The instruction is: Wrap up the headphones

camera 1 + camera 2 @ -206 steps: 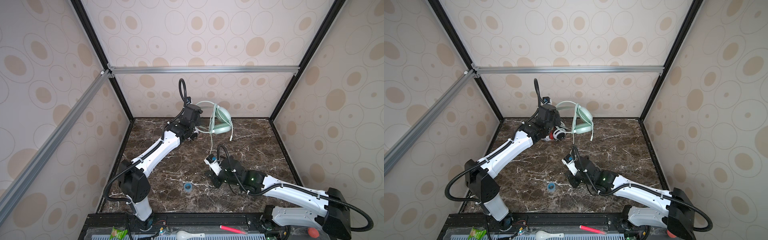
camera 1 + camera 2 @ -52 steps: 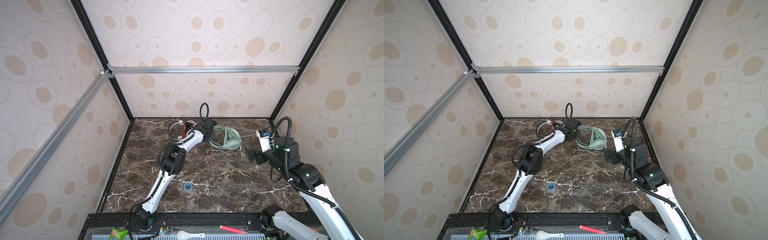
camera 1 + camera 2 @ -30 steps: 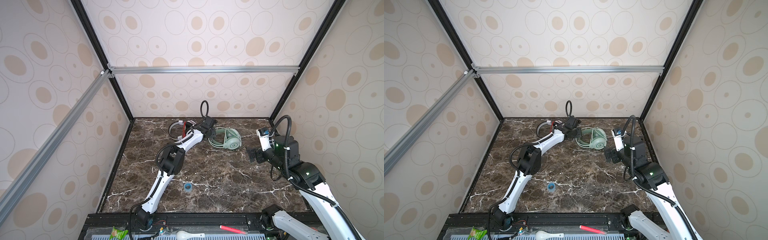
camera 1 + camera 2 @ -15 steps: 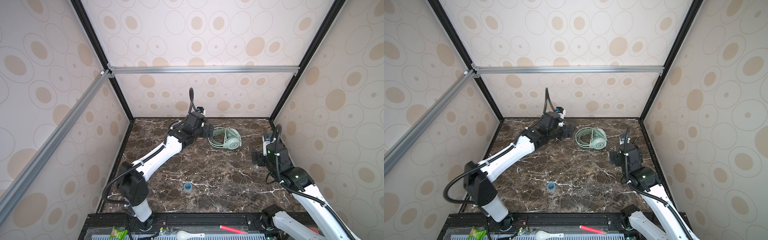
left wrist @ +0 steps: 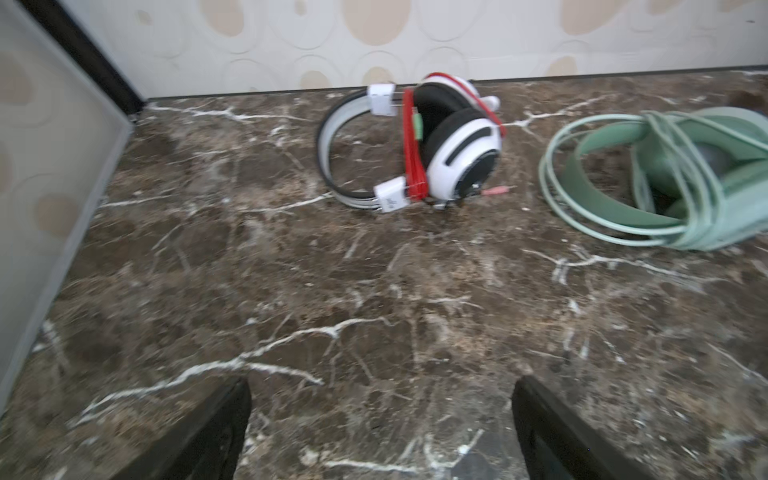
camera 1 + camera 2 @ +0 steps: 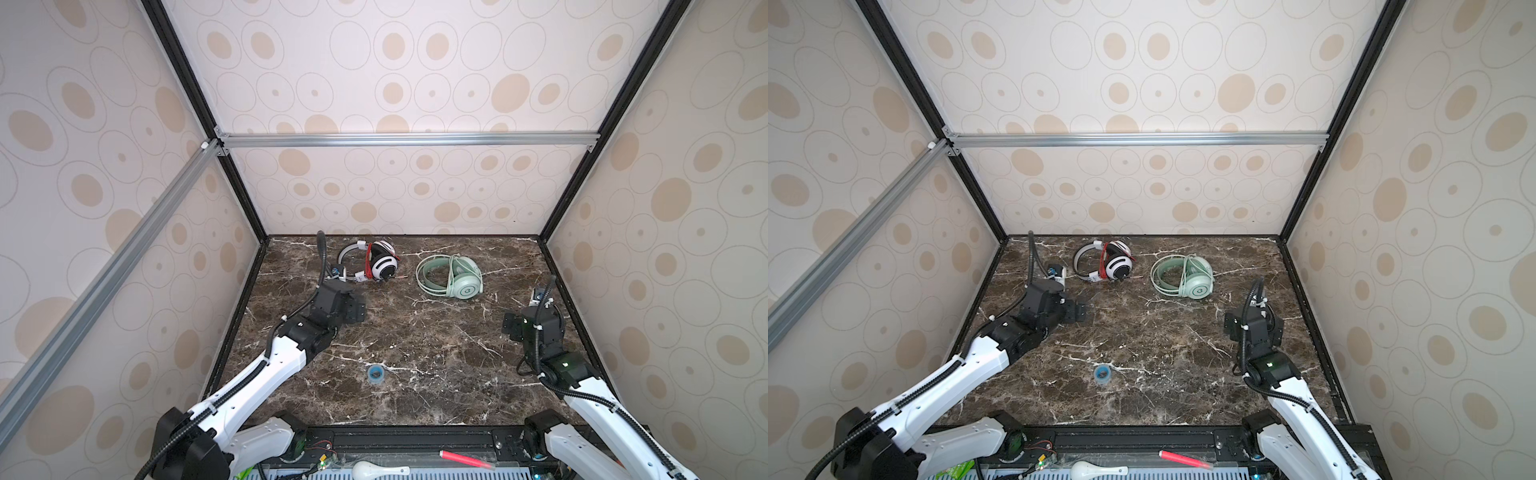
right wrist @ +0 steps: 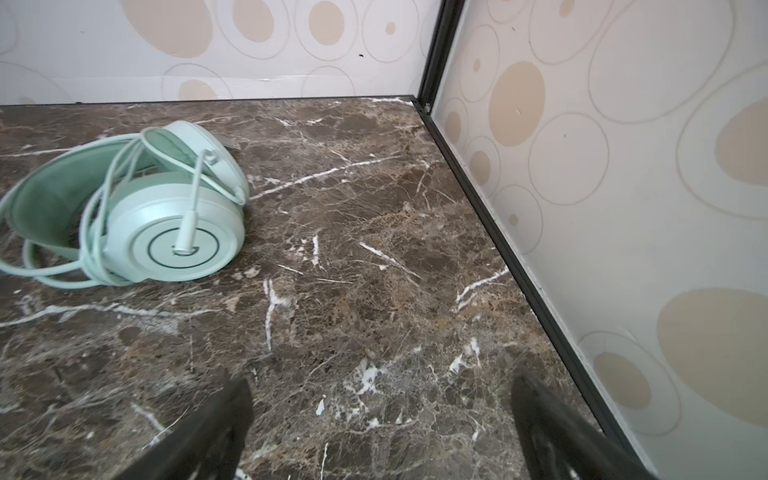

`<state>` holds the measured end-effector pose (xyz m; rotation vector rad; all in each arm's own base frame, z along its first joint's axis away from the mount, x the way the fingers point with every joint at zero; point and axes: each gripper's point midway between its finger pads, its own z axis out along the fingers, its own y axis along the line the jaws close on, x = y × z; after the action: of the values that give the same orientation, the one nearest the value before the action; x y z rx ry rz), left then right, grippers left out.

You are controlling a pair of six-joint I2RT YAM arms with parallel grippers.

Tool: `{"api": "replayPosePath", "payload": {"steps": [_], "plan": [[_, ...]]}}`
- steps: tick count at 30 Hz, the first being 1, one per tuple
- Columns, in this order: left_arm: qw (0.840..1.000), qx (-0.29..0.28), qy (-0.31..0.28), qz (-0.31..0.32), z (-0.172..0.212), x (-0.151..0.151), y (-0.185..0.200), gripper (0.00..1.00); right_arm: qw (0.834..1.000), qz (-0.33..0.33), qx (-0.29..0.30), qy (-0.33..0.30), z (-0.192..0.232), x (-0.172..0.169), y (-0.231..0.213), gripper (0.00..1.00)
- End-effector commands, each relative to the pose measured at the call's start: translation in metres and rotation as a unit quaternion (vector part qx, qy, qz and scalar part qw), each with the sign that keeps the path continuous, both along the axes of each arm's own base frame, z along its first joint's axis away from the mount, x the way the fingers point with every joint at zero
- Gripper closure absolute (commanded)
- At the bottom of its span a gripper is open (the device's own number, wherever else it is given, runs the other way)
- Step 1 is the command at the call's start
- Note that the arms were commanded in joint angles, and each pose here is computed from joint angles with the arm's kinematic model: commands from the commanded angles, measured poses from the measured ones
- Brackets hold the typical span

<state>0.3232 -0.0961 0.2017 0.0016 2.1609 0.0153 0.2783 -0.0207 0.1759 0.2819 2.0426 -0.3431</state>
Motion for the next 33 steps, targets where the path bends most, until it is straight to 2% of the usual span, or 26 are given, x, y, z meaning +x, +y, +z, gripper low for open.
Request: {"api": "replayPosePath", "payload": {"steps": [1,6,11,19,22,25,29,33], "plan": [[0.996,0.027,-0.033,0.074,0.003,0.001,0.043,0.02,0.998,-0.040,0.012,-0.045,0.000,0.010,-0.012,0.00],[0.990,0.024,-0.057,0.129,-0.009,0.002,0.075,0.02,0.998,-0.031,0.003,-0.049,-0.018,0.023,-0.013,0.00],[0.988,0.030,-0.078,0.127,-0.021,0.010,0.082,0.02,0.999,-0.022,0.003,-0.037,-0.036,0.037,-0.013,0.00],[0.970,0.051,-0.187,0.149,-0.014,0.008,0.100,0.02,0.999,0.008,0.002,-0.032,-0.051,0.059,-0.008,0.00],[0.972,0.059,-0.182,0.138,-0.026,0.010,0.103,0.02,0.999,0.018,0.001,-0.028,-0.059,0.066,-0.005,0.00],[0.970,0.076,-0.180,0.146,-0.033,0.012,0.109,0.02,0.998,0.056,0.003,-0.042,-0.059,0.077,0.005,0.00],[0.968,0.090,-0.190,0.136,-0.038,0.017,0.111,0.02,0.998,0.055,-0.010,-0.017,-0.066,0.088,0.003,0.00],[0.962,0.096,-0.215,0.137,-0.039,0.024,0.114,0.02,0.996,0.073,-0.013,-0.039,-0.063,0.102,0.008,0.00]]}}
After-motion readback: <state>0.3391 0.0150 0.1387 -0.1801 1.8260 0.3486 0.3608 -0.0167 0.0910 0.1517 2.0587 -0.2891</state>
